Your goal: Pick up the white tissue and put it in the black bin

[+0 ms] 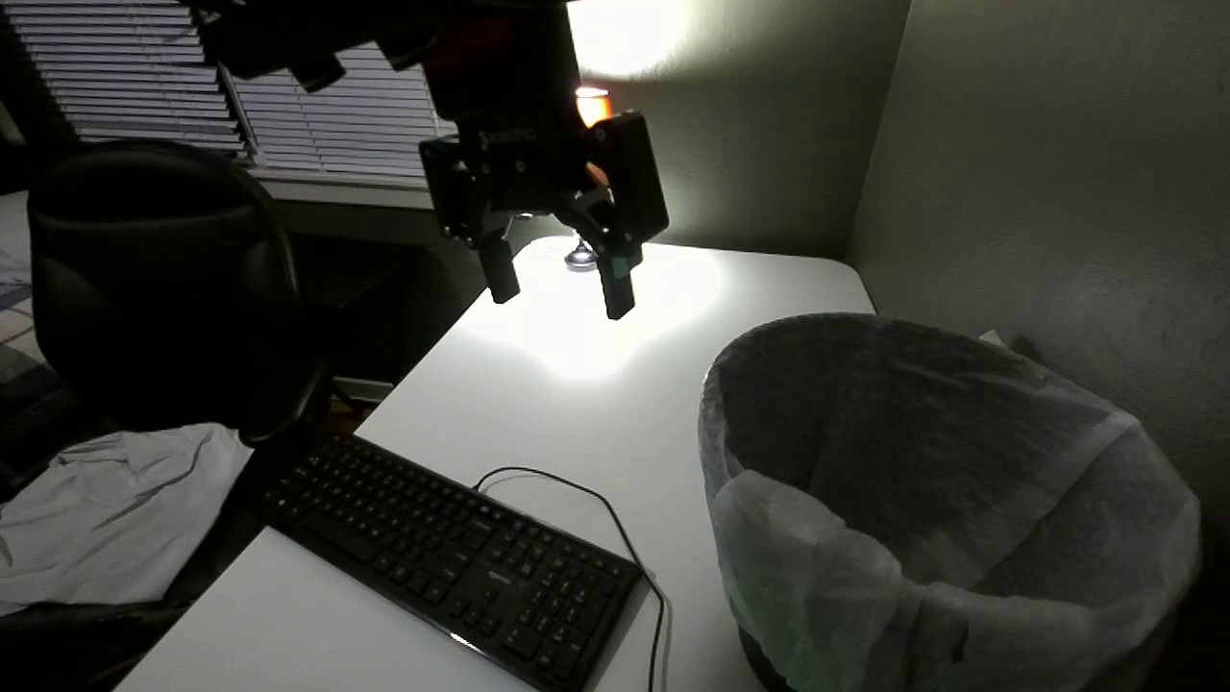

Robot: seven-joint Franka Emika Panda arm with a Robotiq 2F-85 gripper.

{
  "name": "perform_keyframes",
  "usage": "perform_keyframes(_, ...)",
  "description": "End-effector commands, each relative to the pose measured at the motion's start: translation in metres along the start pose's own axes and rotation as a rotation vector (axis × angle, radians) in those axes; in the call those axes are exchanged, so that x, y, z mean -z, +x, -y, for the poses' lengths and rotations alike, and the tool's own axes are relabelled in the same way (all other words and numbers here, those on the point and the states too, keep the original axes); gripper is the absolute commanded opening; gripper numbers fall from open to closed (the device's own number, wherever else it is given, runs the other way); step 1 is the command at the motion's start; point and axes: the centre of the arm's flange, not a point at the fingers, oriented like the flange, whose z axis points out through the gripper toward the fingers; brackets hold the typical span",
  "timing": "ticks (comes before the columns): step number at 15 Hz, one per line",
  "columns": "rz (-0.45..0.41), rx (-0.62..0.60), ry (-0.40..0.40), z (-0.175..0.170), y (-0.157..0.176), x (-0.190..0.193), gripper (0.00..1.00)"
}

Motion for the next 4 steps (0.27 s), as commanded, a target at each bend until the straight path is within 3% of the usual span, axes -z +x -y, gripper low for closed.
perform_keyframes(1,0.0,0.003,0.001,-0.0004,-0.0002,-0.0001,1.0)
perform_keyframes(4,0.0,0.004,0.002,-0.001,-0.0004,-0.0003,1.0)
